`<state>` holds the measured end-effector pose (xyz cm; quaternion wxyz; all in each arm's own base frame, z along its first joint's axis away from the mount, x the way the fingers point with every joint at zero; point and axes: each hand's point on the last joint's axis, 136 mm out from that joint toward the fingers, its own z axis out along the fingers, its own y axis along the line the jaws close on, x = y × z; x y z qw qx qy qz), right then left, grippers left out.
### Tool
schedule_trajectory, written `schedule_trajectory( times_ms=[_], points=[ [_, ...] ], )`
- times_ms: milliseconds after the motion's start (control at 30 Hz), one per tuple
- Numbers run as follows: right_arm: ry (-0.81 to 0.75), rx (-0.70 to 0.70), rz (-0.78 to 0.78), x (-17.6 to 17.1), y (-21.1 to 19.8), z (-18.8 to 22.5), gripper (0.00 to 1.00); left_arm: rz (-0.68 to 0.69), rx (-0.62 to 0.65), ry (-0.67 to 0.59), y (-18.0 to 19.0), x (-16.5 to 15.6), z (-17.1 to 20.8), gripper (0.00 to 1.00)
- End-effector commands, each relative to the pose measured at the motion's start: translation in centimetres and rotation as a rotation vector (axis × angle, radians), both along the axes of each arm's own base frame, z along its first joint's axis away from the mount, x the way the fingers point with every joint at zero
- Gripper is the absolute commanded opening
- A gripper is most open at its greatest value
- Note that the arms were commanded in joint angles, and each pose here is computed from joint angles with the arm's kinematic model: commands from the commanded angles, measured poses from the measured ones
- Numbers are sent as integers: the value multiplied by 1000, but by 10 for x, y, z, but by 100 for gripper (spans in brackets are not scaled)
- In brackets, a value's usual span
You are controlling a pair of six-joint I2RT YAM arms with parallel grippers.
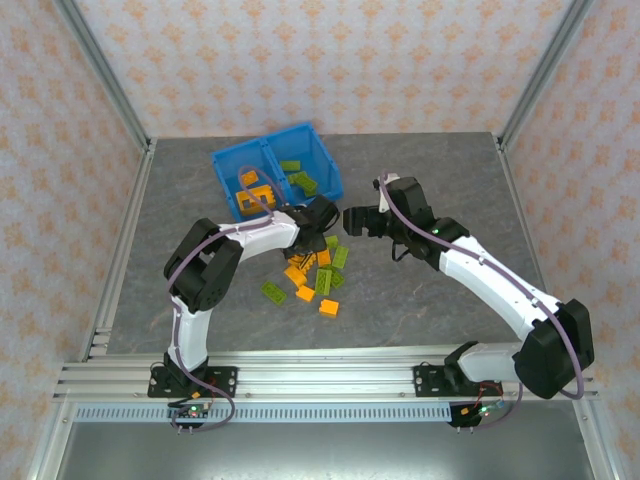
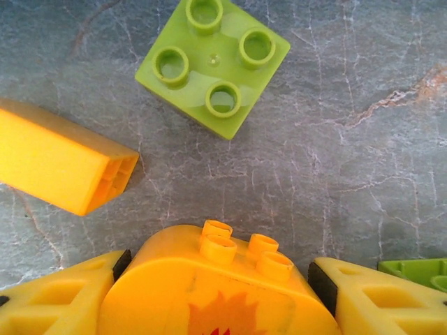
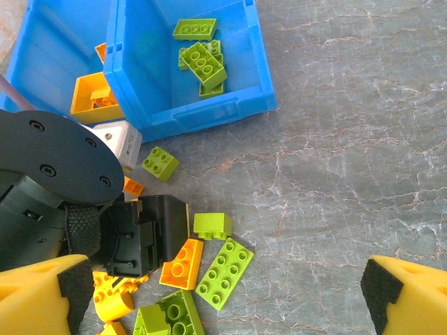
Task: Sort the legos into containers by color
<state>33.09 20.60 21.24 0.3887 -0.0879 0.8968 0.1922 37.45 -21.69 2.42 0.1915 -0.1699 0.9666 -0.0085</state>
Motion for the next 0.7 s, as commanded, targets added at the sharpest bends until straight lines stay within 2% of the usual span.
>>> schedule_trajectory(
  times_ms=[0,200,400,533,667],
  points=[
    [-6,9,-19,-3,-3,8,99,8,11,-48,8,2,26,55],
    [-11,13,-25,-3,-4,11,99,0,12,-179,17,8,97,49],
    [-17,16,-25,-1,-3,14,99,7,169,-323,57,21,170,49],
    [-12,18,-25,-2,-3,14,99,41,250,-367,97,47,196,49],
    [-10,19,-29,-4,-4,14,99,41,307,-363,129,83,201,49]
  ],
)
